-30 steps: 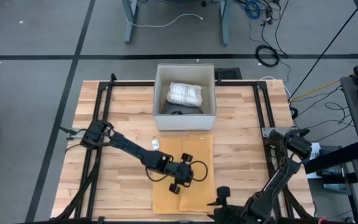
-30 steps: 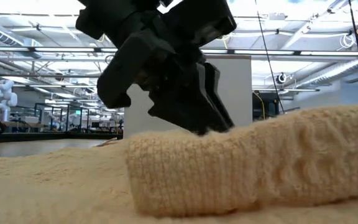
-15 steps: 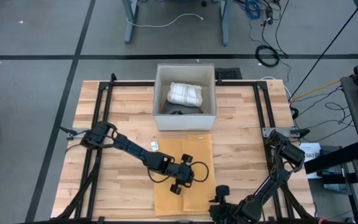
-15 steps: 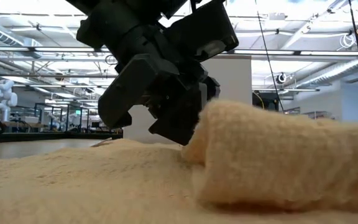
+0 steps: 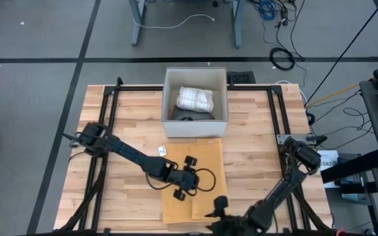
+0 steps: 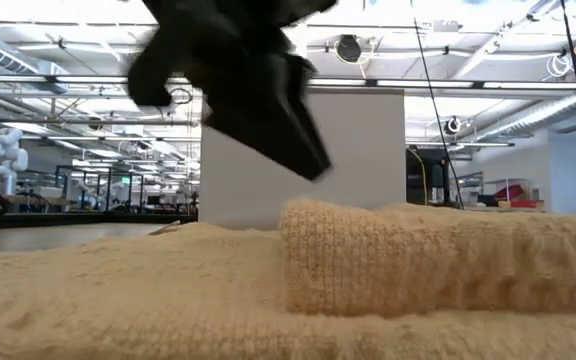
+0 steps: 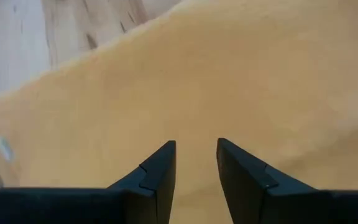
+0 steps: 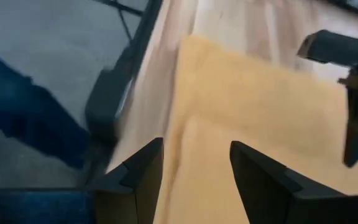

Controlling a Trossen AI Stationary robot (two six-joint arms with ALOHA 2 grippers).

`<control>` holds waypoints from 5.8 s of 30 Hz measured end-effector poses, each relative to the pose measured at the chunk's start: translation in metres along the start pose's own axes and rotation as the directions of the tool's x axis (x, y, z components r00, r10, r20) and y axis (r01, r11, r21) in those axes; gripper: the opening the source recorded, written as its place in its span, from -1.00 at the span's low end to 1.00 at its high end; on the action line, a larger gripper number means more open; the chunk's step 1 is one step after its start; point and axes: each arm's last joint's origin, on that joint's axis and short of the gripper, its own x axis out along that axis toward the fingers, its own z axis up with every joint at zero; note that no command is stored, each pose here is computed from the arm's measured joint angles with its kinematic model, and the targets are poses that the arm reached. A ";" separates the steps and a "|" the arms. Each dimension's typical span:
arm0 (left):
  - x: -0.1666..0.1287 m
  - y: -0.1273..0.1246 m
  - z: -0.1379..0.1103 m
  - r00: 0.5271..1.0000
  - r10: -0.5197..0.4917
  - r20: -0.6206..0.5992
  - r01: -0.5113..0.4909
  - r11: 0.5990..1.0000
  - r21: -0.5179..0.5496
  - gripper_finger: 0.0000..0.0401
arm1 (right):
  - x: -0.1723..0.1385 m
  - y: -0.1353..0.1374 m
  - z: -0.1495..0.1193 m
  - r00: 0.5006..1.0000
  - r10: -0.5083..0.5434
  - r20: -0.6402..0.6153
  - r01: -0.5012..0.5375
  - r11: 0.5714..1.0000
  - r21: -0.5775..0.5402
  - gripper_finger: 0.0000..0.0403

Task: Fold towel
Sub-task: Fold the orange towel

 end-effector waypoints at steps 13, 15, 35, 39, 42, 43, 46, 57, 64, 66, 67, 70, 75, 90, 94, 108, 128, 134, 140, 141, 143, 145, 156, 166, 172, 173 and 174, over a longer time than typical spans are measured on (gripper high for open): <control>-0.062 -0.091 -0.015 0.947 -0.233 -0.222 0.227 0.972 -0.052 -0.38 | 0.025 -0.032 0.001 0.992 -0.054 -0.112 0.053 0.999 -0.010 -0.13; -0.069 -0.107 -0.014 0.945 -0.255 -0.206 0.246 0.967 -0.069 -0.38 | 0.027 -0.035 0.000 0.990 -0.064 -0.125 0.064 0.998 -0.003 -0.13; -0.052 -0.187 -0.026 0.982 -0.179 -0.054 0.176 0.983 -0.044 -0.38 | 0.032 -0.046 -0.009 0.974 -0.109 -0.196 0.129 0.987 0.093 -0.13; -0.052 -0.188 -0.026 0.982 -0.180 -0.050 0.176 0.982 -0.065 -0.38 | 0.032 -0.046 -0.008 0.975 -0.110 -0.195 0.131 0.987 0.098 -0.13; -0.049 -0.190 -0.027 0.983 -0.177 -0.053 0.173 0.983 -0.066 -0.38 | 0.032 -0.046 -0.009 0.974 -0.112 -0.197 0.134 0.986 0.099 -0.13; -0.046 -0.191 -0.029 0.983 -0.173 -0.062 0.169 0.984 -0.062 -0.38 | 0.034 -0.047 -0.010 0.974 -0.113 -0.196 0.136 0.985 0.107 -0.13; -0.036 -0.196 -0.035 0.983 -0.162 -0.086 0.157 0.986 -0.062 -0.38 | 0.039 -0.050 -0.019 0.969 -0.128 -0.212 0.155 0.981 0.119 -0.13; -0.026 -0.191 -0.040 0.997 -0.004 -0.081 -0.001 0.998 -0.066 -0.55 | 0.047 -0.051 -0.034 0.975 -0.104 -0.196 0.136 0.979 0.154 -0.29; -0.028 -0.187 -0.043 0.994 0.047 -0.100 -0.045 0.999 0.028 -0.96 | 0.047 -0.049 -0.034 0.978 -0.080 -0.193 0.112 0.980 0.164 -0.78; -0.031 -0.186 -0.043 0.992 0.085 -0.095 -0.080 0.996 0.050 -0.98 | 0.047 -0.048 -0.033 0.980 -0.071 -0.188 0.101 0.982 0.157 -0.89; -0.033 -0.186 -0.043 0.990 0.107 -0.090 -0.101 0.993 0.068 -0.98 | 0.048 -0.047 -0.033 0.981 -0.062 -0.182 0.091 0.984 0.155 -0.93; -0.038 -0.186 -0.035 0.986 0.157 -0.061 -0.151 0.984 0.093 -0.99 | 0.053 -0.043 -0.034 0.985 -0.039 -0.169 0.064 0.987 0.144 -0.99; -0.047 -0.183 -0.024 0.977 0.203 -0.069 -0.192 0.972 0.137 -0.99 | 0.066 -0.038 -0.046 0.981 -0.029 -0.194 0.058 0.988 0.144 -0.97; -0.055 -0.156 0.032 0.941 0.329 0.076 -0.336 0.888 0.314 -1.00 | 0.074 -0.032 -0.045 0.988 0.010 -0.156 0.014 0.989 0.150 -0.99; -0.048 -0.147 0.044 0.963 0.237 0.127 -0.266 0.904 0.333 -1.00 | 0.074 -0.032 -0.046 0.988 0.010 -0.156 0.013 0.989 0.149 -0.99; -0.004 -0.136 0.058 0.952 -0.004 0.305 -0.115 0.922 0.370 -1.00 | 0.077 -0.033 -0.044 0.991 -0.002 -0.135 0.023 0.987 0.159 -0.99; 0.010 -0.141 0.058 0.931 -0.055 0.362 -0.101 0.911 0.399 -1.00 | 0.024 -0.037 -0.015 0.994 0.069 -0.090 -0.059 0.992 0.114 -0.99; 0.010 -0.140 0.058 0.931 -0.050 0.362 -0.110 0.907 0.407 -1.00 | 0.001 -0.027 -0.024 0.980 0.099 -0.173 -0.071 0.984 0.161 -0.99; 0.011 -0.137 0.061 0.923 -0.042 0.383 -0.131 0.901 0.414 -1.00 | -0.003 -0.013 -0.036 0.974 0.101 -0.202 -0.056 0.974 0.219 -0.99; 0.011 -0.135 0.062 0.919 -0.038 0.392 -0.137 0.903 0.408 -1.00 | -0.001 -0.012 -0.038 0.973 0.098 -0.208 -0.050 0.974 0.223 -0.99; 0.011 -0.132 0.064 0.912 -0.030 0.409 -0.149 0.904 0.400 -1.00 | 0.006 -0.011 -0.042 0.972 0.091 -0.218 -0.040 0.973 0.229 -0.99; 0.012 -0.129 0.066 0.908 -0.023 0.418 -0.161 0.903 0.399 -1.00 | 0.015 -0.009 -0.047 0.968 0.088 -0.233 -0.034 0.973 0.227 -0.99; 0.018 -0.109 0.071 0.886 -0.081 0.456 -0.114 0.916 0.384 -1.00 | 0.040 -0.005 -0.055 0.978 0.072 -0.197 -0.025 0.972 0.232 -0.99; 0.061 -0.100 0.054 0.882 -0.147 0.447 -0.044 0.920 0.390 -1.00 | 0.041 -0.005 -0.055 0.981 0.055 -0.184 -0.012 0.975 0.224 -0.99; 0.067 -0.100 0.053 0.871 -0.157 0.465 -0.038 0.923 0.384 -1.00 | 0.041 -0.005 -0.055 0.981 0.055 -0.184 -0.014 0.977 0.214 -0.99; 0.067 -0.099 0.053 0.869 -0.156 0.469 -0.041 0.923 0.383 -1.00 | 0.041 -0.005 -0.055 0.981 0.057 -0.185 -0.017 0.977 0.211 -0.99; 0.067 -0.099 0.054 0.866 -0.158 0.474 -0.042 0.922 0.385 -1.00 | 0.041 -0.005 -0.055 0.981 0.057 -0.185 -0.018 0.978 0.207 -0.99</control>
